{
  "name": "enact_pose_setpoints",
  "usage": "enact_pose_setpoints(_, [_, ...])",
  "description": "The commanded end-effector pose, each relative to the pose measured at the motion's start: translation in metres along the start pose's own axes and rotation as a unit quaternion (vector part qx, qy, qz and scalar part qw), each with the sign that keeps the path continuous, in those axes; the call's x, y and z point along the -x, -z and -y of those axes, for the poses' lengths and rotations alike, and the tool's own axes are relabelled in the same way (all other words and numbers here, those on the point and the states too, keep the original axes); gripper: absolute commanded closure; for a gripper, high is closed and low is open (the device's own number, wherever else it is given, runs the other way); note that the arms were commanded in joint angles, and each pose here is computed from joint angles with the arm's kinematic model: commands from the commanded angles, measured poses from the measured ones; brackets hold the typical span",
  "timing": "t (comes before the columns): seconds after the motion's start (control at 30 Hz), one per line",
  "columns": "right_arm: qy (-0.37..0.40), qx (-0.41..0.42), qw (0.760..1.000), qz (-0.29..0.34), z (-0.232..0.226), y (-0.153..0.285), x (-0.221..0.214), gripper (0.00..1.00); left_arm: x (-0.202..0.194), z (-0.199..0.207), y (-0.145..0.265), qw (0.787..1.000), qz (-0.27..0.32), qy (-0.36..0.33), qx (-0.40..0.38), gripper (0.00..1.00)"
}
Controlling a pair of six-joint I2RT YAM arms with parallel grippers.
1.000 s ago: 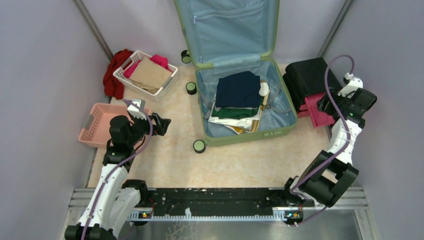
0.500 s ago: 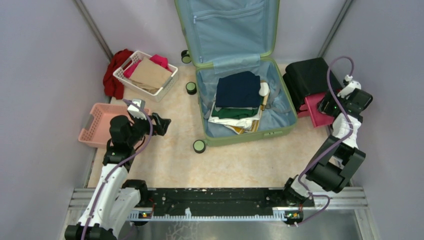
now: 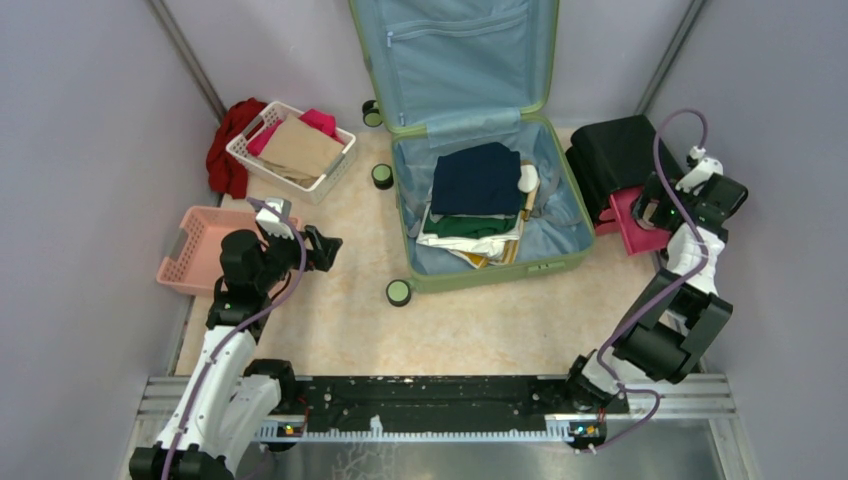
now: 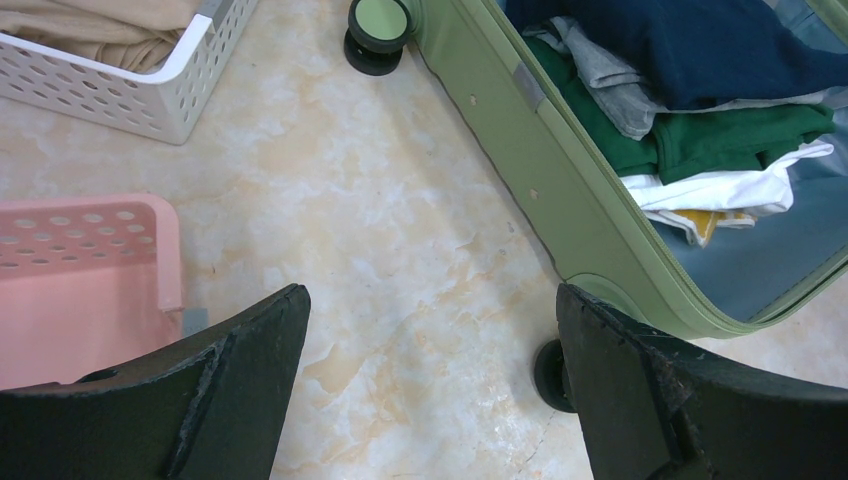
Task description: Open, take out, and arrange the luggage
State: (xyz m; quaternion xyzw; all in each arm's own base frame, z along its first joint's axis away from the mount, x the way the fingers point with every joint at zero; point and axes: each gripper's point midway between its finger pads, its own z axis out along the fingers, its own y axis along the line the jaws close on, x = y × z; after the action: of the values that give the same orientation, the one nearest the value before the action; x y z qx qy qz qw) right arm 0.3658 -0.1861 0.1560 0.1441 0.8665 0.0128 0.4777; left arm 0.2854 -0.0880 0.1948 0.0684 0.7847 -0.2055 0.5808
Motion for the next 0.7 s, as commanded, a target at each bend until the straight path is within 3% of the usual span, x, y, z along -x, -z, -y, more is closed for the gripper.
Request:
enact_pose_setpoints(0.0, [0.045,-0.004,0.997,0.055,-0.002,0.021,0.047,0.1,0.01,0.005,0.0,1.0,0.011,-0.007,-0.011,0.01])
enact_pose_setpoints(0.43, [0.15,0.034,0.987,0.038,-0.01,0.085,0.047,0.1,0.01,0.005,0.0,1.0,0.012,-0.007,-0.011,0.01])
enact_pose_setpoints(0.67, [0.204,0.075,0.976,-0.017,0.003,0.112,0.018,0.1,0.01,0.003,0.0,1.0,0.012,-0.008,-0.005,0.01])
